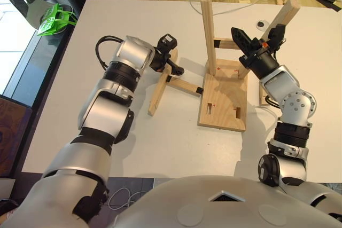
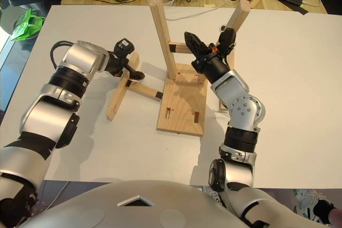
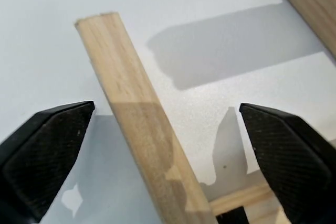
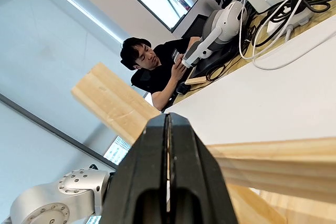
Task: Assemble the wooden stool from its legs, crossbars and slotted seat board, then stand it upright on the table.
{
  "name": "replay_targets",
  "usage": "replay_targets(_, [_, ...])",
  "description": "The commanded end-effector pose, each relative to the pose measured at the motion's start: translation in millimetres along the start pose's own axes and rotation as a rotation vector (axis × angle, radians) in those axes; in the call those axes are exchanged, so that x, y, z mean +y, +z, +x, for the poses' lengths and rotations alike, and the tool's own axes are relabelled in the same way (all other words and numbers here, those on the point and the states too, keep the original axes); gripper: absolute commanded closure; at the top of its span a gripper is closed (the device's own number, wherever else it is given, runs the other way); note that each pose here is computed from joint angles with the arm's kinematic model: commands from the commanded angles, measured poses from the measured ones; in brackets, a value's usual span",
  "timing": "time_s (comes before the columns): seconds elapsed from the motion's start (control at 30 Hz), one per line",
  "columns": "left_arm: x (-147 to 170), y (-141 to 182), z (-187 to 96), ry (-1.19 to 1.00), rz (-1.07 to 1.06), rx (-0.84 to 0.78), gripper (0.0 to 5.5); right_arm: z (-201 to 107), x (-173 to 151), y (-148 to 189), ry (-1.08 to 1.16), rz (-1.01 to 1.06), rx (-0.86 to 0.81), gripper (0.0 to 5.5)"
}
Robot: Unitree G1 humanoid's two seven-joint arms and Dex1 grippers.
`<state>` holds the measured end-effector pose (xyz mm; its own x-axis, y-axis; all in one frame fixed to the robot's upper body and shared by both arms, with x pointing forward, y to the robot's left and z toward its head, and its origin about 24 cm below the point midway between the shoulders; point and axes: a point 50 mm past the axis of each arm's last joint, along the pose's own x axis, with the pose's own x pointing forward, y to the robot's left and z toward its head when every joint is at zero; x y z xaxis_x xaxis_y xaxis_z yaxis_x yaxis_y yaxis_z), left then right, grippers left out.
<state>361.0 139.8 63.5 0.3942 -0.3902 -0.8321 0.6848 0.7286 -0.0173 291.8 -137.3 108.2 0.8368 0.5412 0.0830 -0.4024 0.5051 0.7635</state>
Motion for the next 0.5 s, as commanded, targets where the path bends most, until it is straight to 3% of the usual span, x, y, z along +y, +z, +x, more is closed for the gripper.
replay_targets(0.03, [3, 9, -2, -0.001, 0.025, 0.033, 0.38, 0, 3, -1, -0.003, -0.008, -0.011, 5.5])
replay_targets(0.5, [4, -2, 4, -0.076, 0.065, 0.127, 2.33, 0, 8, -6, 0.007, -0.009, -0.008, 5.5])
